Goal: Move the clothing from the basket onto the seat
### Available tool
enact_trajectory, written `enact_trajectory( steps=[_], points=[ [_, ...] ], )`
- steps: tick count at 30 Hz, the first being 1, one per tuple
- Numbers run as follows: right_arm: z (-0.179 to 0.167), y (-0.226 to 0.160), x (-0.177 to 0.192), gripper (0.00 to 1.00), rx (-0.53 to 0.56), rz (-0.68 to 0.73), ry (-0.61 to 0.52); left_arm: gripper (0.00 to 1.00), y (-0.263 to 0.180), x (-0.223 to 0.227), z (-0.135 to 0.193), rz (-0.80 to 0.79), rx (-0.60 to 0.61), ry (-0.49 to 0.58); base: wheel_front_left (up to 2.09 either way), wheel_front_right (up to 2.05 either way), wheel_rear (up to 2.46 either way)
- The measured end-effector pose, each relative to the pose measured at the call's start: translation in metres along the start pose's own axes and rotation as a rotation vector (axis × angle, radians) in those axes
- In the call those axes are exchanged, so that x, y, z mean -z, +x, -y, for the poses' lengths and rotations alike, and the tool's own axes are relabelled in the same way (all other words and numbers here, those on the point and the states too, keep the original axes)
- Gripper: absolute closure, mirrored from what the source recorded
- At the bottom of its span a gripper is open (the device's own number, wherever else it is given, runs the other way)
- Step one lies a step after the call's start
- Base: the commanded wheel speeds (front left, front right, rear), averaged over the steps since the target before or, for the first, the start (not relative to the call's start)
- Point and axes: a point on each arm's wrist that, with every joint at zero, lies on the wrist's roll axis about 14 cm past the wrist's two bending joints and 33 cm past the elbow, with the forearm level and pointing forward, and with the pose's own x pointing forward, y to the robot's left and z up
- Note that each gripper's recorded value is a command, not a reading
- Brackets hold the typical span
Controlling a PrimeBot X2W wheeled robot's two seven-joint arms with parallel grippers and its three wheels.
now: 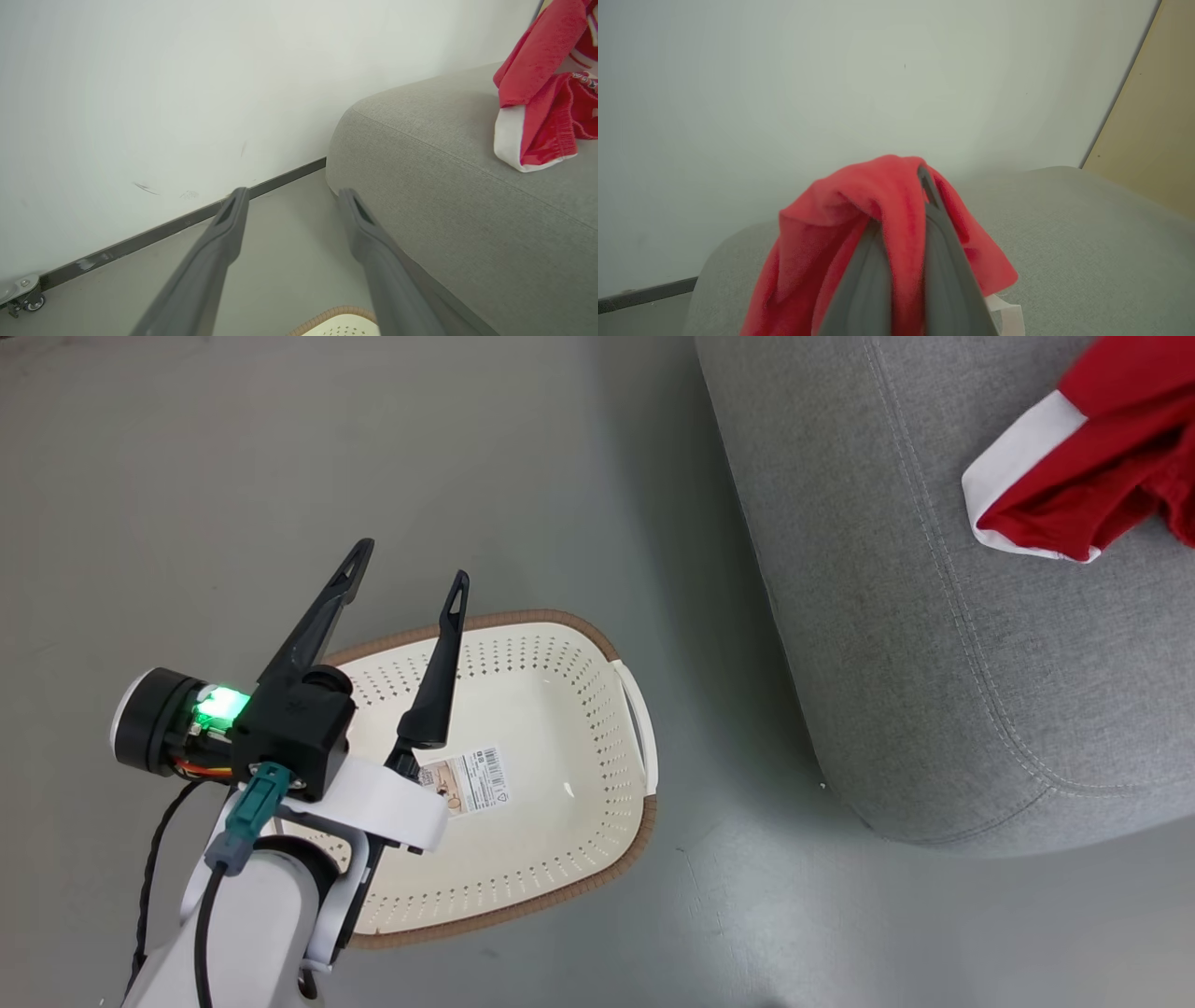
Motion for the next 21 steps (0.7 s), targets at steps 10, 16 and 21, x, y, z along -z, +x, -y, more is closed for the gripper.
enact_trajectory(
  steps=[10, 16, 21],
  points=[
    [0.01, -0.026, 0.072, 1.0, 0.018, -0.212, -0.024, 0.0, 0.007, 0.011, 0.005, -0.01, 0.012, -0.023, 0.0, 0.0, 0.0],
    [0.014, -0.033, 0.082, 1.0, 0.012, -0.26, -0.049, 0.0, 0.011, 0.01, 0.011, 0.004, 0.022, -0.042, 0.0, 0.0, 0.0],
    [0.01, -0.038, 0.087, 0.59, -0.013, -0.292, -0.079, 0.0, 0.016, 0.003, 0.016, 0.034, 0.024, -0.082, 0.0, 0.0, 0.0]
  ],
)
